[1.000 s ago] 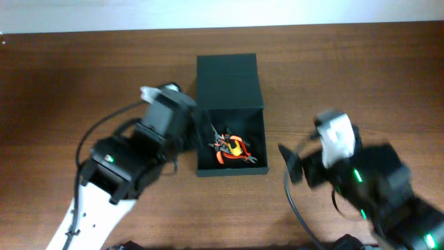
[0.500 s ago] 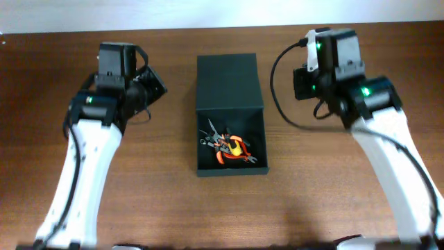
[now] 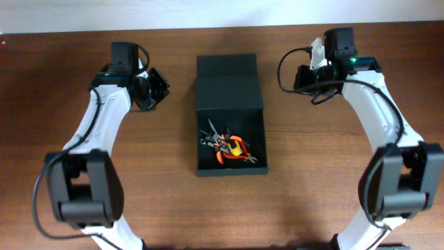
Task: Pack container
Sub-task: 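Raise both grippers to the box lid's sides, then push the lid over with both grippers to close the box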
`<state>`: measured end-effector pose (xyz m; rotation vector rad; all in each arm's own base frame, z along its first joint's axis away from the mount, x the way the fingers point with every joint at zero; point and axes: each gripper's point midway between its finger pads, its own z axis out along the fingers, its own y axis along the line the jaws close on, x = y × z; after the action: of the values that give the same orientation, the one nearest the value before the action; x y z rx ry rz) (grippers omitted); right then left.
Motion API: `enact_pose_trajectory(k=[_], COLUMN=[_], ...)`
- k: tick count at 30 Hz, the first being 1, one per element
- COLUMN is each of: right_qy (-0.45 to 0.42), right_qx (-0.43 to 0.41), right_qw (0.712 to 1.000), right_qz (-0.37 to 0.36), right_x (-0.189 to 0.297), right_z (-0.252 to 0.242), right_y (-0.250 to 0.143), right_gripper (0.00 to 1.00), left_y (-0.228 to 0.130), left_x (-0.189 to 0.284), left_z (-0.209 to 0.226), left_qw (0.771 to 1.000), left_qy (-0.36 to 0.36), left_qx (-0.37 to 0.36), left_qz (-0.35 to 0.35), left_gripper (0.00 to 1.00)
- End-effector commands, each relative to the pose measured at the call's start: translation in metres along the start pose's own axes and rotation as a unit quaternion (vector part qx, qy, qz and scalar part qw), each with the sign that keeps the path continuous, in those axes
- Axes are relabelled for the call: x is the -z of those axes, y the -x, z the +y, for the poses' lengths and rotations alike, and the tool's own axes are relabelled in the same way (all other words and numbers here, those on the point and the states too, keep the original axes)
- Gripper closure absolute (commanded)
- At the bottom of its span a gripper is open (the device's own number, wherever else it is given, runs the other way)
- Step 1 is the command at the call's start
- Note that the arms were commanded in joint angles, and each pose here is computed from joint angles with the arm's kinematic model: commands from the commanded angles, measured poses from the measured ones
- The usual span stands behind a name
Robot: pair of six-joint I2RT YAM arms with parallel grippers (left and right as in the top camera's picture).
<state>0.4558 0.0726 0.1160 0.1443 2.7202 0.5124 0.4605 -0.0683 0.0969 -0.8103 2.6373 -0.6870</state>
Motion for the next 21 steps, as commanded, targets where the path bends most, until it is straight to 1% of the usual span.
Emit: enact_pose_trajectory(k=[1, 9, 12, 16, 21], right_qy=[0.039, 0.084, 0.103, 0.116, 0.140], right_qx=[-0.048, -0.095, -0.103, -0.127, -0.136], right_qw=[0.998, 0.988, 0.984, 0.980, 0.974], right_qz=[0.030, 0.086, 0.099, 0.105, 0.112], right_x=[-0.020, -0.059, -0.067, -0.076, -0.088], right_z=[0.007, 0.010, 0.013, 0.016, 0.030], right_y=[-0.006, -0.024, -0.028, -0.028, -0.030], right_gripper=[0.96, 0.96, 0.96, 0.96, 0.96], left_y=[-0.011, -0.035, -0.042, -0.048, -0.055], left_x=[-0.021, -0.065, -0.075, -0.084, -0.090], left_z=[0.001, 0.013, 0.014, 0.012, -0.001], left_qw=[0.998, 0.988, 0.983, 0.978, 0.977], left_qy=[-0.019, -0.032, -0.047, -0.060, -0.073], left_qx=[0.029, 0.085, 0.092, 0.105, 0.099], left_qz=[0.047, 0.126, 0.150, 0.170, 0.177], left_gripper=[0.98, 0.98, 0.98, 0.98, 0.98])
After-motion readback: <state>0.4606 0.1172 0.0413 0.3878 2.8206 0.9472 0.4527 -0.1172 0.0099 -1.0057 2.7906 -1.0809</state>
